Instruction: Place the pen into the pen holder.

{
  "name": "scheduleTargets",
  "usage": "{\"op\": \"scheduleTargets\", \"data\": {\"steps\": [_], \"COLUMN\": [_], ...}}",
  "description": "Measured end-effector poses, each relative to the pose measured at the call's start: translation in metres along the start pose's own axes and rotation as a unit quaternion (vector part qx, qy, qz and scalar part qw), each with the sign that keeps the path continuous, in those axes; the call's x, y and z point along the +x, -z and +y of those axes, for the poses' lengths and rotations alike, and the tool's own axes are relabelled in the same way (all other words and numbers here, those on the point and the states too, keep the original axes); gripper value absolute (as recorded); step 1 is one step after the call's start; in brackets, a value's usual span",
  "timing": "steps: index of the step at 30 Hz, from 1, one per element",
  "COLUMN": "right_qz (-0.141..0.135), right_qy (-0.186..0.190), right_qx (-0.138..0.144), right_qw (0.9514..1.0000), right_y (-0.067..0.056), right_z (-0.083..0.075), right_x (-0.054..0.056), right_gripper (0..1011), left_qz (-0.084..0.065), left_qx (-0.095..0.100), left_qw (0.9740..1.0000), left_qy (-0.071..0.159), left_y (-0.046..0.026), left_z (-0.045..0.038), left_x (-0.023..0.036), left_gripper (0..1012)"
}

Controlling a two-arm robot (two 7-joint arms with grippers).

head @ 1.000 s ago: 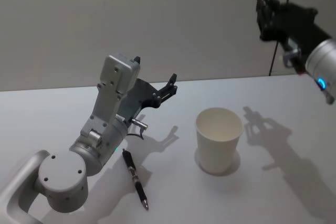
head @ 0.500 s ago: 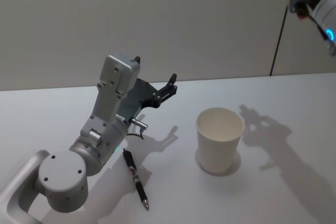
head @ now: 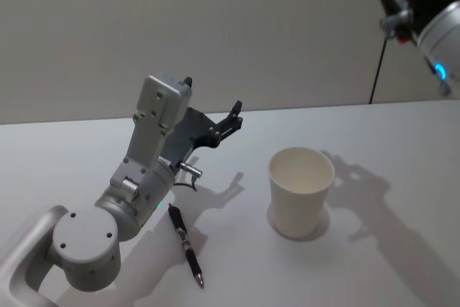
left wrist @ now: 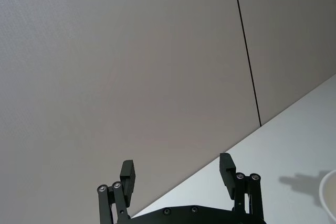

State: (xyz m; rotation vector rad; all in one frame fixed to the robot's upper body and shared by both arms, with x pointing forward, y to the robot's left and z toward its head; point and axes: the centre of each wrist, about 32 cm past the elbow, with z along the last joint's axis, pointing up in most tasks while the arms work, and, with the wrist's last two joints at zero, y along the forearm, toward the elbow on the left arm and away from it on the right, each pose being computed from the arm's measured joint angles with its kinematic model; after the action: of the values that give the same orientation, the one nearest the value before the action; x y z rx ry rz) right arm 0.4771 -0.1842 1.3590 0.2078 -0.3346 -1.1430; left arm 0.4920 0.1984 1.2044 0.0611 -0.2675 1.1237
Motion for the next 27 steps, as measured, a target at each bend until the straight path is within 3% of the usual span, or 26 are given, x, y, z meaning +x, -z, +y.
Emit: {"op": "scheduleTargets", "data": {"steps": [12, 17, 22, 27], "right_qz": [0.004, 0.011, 0.021, 0.026], "right_qy": [-0.012, -0.011, -0.01, -0.009], "right_qx": [-0.055, -0.074, -0.071, -0.059], "right_qw": [0.9984, 0.9971, 0.9972, 0.9979], "right_y": [0.05, 0.079, 0.099, 0.11], "right_z": [-0.026, -0.039, -0.046, -0.047], "right_x": [-0.019, -0.032, -0.045, -0.055], "right_gripper": [195, 195, 195, 195], "left_qz": [0.0, 0.0, 0.0, 0.0], "left_qx": [0.0, 0.0, 0.0, 0.0], "left_qw": [1.0, 1.0, 1.0, 1.0], "left_qy": [0.0, 0.0, 0.0, 0.0], "left_y": [0.0, 0.0, 0.0, 0.0], "left_z": [0.0, 0.0, 0.0, 0.0], "left_x": [0.0, 0.0, 0.0, 0.0], "left_gripper": [1001, 1001, 1001, 1001]}}
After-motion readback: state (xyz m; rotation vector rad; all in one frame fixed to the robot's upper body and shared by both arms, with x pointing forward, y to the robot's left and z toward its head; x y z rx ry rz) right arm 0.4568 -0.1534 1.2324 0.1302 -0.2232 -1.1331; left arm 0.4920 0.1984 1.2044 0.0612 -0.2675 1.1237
